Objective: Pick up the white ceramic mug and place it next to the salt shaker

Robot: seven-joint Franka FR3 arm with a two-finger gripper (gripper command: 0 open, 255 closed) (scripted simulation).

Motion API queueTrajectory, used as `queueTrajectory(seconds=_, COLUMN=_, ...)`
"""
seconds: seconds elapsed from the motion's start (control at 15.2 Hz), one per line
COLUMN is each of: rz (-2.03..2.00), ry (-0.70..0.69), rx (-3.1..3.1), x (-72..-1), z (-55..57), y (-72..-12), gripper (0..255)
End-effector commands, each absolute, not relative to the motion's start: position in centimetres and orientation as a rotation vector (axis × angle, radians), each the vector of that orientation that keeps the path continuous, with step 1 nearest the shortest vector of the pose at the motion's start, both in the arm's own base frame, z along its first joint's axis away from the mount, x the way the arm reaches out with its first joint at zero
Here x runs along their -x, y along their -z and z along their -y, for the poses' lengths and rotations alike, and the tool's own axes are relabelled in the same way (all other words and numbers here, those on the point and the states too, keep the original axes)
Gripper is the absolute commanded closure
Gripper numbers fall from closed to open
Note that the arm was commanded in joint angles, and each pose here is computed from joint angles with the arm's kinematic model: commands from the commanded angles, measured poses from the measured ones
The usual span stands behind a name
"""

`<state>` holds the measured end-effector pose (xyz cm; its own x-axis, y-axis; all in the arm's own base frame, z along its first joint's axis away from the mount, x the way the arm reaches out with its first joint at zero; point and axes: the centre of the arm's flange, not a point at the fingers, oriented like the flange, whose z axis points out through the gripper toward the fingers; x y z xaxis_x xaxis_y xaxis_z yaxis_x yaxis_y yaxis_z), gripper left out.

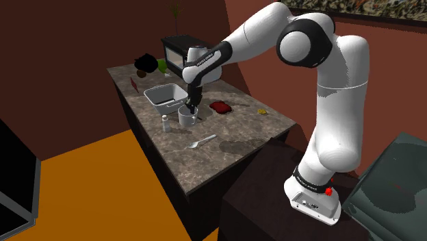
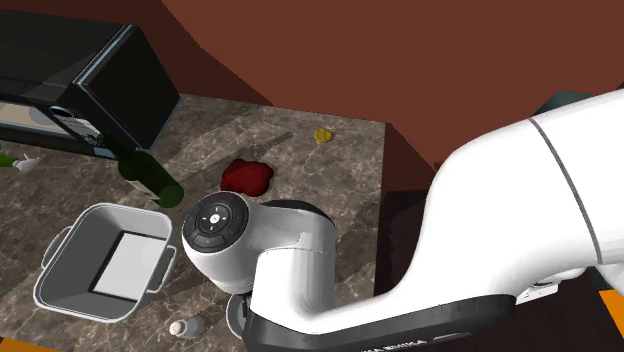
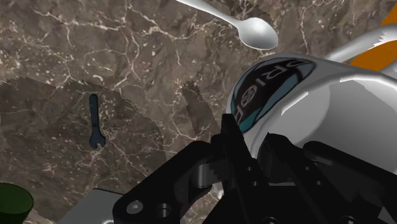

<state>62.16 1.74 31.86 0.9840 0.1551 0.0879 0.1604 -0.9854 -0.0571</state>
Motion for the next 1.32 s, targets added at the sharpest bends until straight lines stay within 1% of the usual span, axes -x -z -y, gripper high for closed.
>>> queueTrajectory(seconds=0.0, rz=0.243, ry=0.129, rx=3.065, x=-62.1, z=-1.8, y=-30.9, gripper=255)
queueTrajectory(seconds=1.25, rz=0.243, ry=0.129, rx=3.065, x=-62.1, z=-1.8, y=-20.9, gripper=255)
